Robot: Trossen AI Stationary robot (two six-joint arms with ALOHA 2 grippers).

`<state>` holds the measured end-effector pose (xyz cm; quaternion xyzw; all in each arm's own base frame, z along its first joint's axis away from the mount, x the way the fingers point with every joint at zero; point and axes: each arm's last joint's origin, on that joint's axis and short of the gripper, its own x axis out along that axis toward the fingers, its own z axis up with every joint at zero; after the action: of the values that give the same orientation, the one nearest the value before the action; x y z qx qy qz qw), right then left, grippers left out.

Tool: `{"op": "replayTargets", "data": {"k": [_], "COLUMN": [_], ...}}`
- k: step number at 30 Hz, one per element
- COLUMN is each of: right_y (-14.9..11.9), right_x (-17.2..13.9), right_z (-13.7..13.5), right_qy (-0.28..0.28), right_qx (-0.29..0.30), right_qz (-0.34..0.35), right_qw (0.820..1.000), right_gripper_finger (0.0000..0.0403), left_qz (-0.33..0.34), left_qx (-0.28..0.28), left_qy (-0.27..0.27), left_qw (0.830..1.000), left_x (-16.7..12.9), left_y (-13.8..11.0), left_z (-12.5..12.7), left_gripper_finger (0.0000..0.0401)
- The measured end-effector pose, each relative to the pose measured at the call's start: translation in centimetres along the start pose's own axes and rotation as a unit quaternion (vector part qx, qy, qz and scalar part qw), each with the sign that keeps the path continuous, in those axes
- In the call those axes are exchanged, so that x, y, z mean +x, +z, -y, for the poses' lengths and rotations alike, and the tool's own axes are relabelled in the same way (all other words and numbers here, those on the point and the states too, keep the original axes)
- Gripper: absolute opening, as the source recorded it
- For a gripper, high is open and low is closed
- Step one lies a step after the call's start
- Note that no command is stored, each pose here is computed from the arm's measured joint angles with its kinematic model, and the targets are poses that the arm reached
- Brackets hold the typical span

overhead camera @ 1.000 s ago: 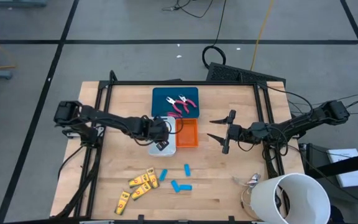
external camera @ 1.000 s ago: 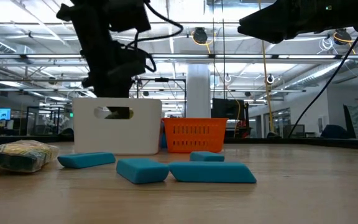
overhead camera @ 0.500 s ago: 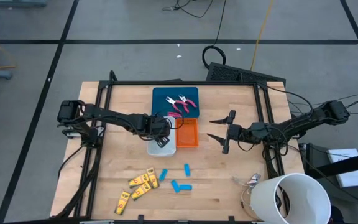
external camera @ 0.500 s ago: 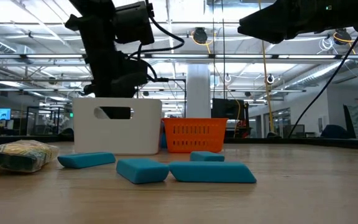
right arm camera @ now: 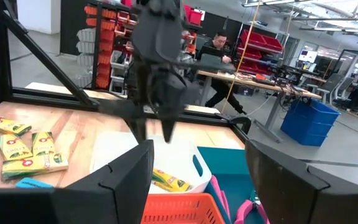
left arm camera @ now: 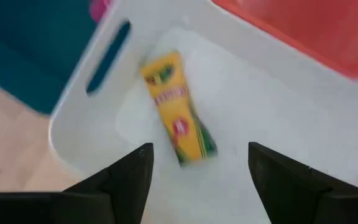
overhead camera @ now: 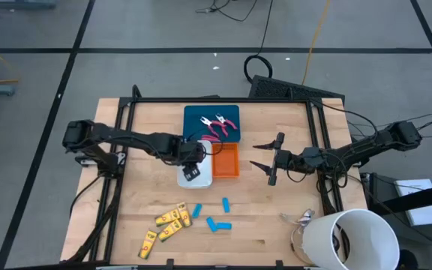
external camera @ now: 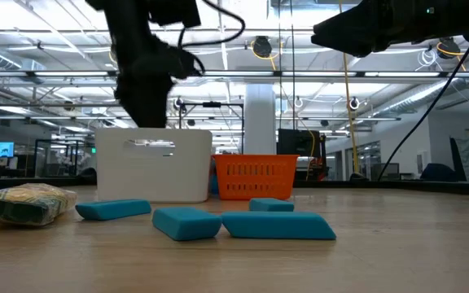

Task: Pick & Place School Supplies
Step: Put the yellow crayon box into the white bin

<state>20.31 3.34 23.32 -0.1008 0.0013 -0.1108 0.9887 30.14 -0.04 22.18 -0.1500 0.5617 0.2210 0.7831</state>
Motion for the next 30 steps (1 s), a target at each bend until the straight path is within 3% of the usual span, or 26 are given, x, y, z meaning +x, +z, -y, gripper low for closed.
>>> {"op": "replayTargets", "data": {"k": [4,10,19,24,30], "right_y": [-0.1,-0.2,-0.1,0.1,0.9], "right_x": [0.0,0.0,0.0,0.0,0.0], "right_z": [0.0,0.0,0.0,0.0,0.2], "right_qy": [0.001,0.001,0.001,-0.001,-0.011], "right_qx": [-0.001,0.001,0.003,-0.013,-0.043], "right_qz": [-0.003,-0.008,-0.007,0.007,0.043], "right_qw": [1.0,1.0,1.0,1.0,0.998], "right_gripper_finger": [0.0247,0.0247,0.0247,0.0247,0.0247], "left_qz": [0.01,0.021,-0.103,-0.145,-0.172], "left_qx": [0.022,0.031,0.017,-0.049,-0.131], "left_qy": [-0.025,-0.088,-0.192,-0.192,-0.146], "left_qw": [0.999,0.995,0.976,0.97,0.965], "left_x": [-2.6,-5.5,-7.8,-8.8,-8.6], "left_y": [-0.9,-4.1,-11.2,-14.9,-18.8], "left_z": [1.6,4.8,10.4,12.3,14.0], "left_gripper_finger": [0.0267,0.0267,0.0267,0.0267,0.0266]}}
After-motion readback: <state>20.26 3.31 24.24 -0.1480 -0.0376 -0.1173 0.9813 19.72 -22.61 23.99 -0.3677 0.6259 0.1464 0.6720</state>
